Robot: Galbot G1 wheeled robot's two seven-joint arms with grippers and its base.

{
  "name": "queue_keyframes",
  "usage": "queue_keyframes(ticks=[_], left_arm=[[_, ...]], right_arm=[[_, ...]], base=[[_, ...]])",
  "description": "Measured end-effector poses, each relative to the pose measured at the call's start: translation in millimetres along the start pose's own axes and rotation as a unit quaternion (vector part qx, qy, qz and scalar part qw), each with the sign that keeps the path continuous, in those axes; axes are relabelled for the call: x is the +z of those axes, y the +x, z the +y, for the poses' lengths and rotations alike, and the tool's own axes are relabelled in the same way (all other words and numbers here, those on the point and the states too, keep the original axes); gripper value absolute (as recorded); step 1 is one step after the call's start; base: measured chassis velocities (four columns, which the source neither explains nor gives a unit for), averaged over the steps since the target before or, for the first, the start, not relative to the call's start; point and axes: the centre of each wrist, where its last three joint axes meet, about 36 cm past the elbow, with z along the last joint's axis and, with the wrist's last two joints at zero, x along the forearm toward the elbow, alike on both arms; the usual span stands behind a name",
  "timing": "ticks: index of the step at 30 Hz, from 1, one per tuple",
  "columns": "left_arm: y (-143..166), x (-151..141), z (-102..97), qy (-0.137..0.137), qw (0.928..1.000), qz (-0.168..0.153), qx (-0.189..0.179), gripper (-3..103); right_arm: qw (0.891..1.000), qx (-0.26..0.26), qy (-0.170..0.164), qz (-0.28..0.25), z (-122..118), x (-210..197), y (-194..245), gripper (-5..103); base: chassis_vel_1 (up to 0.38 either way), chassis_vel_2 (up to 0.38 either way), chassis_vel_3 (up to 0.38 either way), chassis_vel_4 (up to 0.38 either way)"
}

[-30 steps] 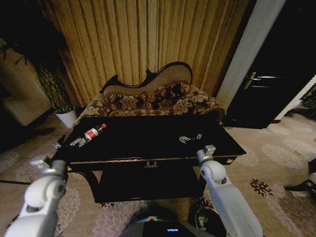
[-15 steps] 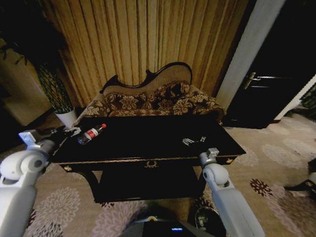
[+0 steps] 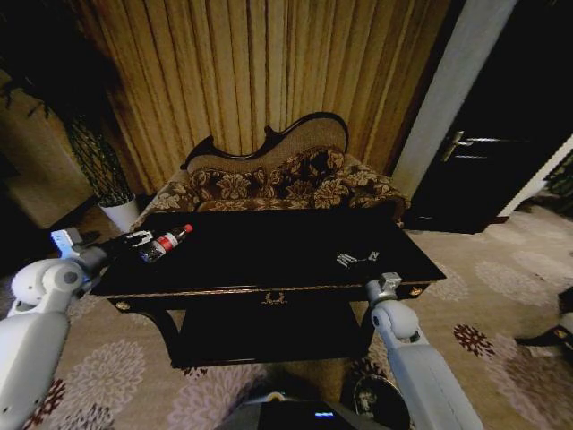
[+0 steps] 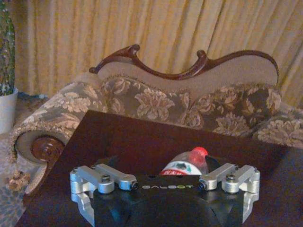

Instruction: Move to the front of the table and place the trash on the table into the trash bin.

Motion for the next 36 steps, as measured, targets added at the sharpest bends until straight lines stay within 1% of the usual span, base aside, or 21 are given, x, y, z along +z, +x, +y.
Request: queue_keyframes(ticks=[3, 8, 11, 16, 24, 27, 28, 29, 30, 31, 32, 34, 35, 36], left_arm=[[-10, 5, -5.9, -0.009, 0.9999, 0.007, -0.003, 100], [-15, 11, -13.1, -0.019, 0.9997, 0.015, -0.007, 100], [-19, 23, -19.2, -0.026, 0.9993, 0.026, -0.01, 100], [-21, 33, -22.1, -0.036, 0.9985, 0.037, -0.02, 100], [-19, 38, -22.2, -0.05, 0.9974, 0.041, -0.031, 100], [-18, 39, -22.0, -0.051, 0.9973, 0.042, -0.031, 100], [-18, 39, -21.7, -0.051, 0.9973, 0.042, -0.032, 103], [-17, 40, -21.9, -0.051, 0.9973, 0.042, -0.032, 99], [-17, 40, -21.9, -0.051, 0.9973, 0.042, -0.032, 99], [-17, 40, -22.5, -0.051, 0.9973, 0.041, -0.032, 94], [-17, 40, -22.5, -0.051, 0.9973, 0.041, -0.032, 94], [-17, 40, -23.5, -0.05, 0.9975, 0.04, -0.031, 84], [-17, 40, -23.5, -0.05, 0.9975, 0.04, -0.031, 84], [-17, 40, -23.6, -0.05, 0.9975, 0.039, -0.03, 78]], right_arm=[[1.0, -0.006, 0.001, 0.001, 5, 2, -1, 100], [1.0, -0.007, 0.002, -0.001, 6, 1, -2, 100], [1.0, -0.008, 0.004, -0.002, 7, 3, -1, 100], [1.0, -0.012, 0.006, -0.005, 9, 5, -2, 100], [1.0, -0.015, 0.009, -0.006, 13, 12, -4, 100], [1.0, -0.015, 0.009, -0.008, 13, 13, -5, 100], [1.0, -0.015, 0.009, -0.009, 13, 13, -5, 100], [1.0, -0.015, 0.009, -0.01, 14, 14, -5, 100], [1.0, -0.015, 0.009, -0.01, 14, 14, -5, 100], [1.0, -0.015, 0.01, -0.01, 14, 14, -5, 100], [1.0, -0.015, 0.01, -0.01, 14, 14, -5, 100], [1.0, -0.015, 0.01, -0.01, 14, 15, -5, 100], [1.0, -0.015, 0.01, -0.01, 14, 15, -5, 100], [1.0, -0.015, 0.01, -0.01, 13, 15, -4, 100]], base=[[0.0, 0.0, 0.0, 0.0], [0.0, 0.0, 0.0, 0.0], [0.0, 0.0, 0.0, 0.0], [0.0, 0.0, 0.0, 0.0], [0.0, 0.0, 0.0, 0.0], [0.0, 0.0, 0.0, 0.0], [0.0, 0.0, 0.0, 0.0], [0.0, 0.0, 0.0, 0.0], [0.0, 0.0, 0.0, 0.0], [0.0, 0.0, 0.0, 0.0], [0.0, 0.0, 0.0, 0.0], [0.0, 0.0, 0.0, 0.0], [0.0, 0.0, 0.0, 0.0], [0.0, 0.0, 0.0, 0.0]])
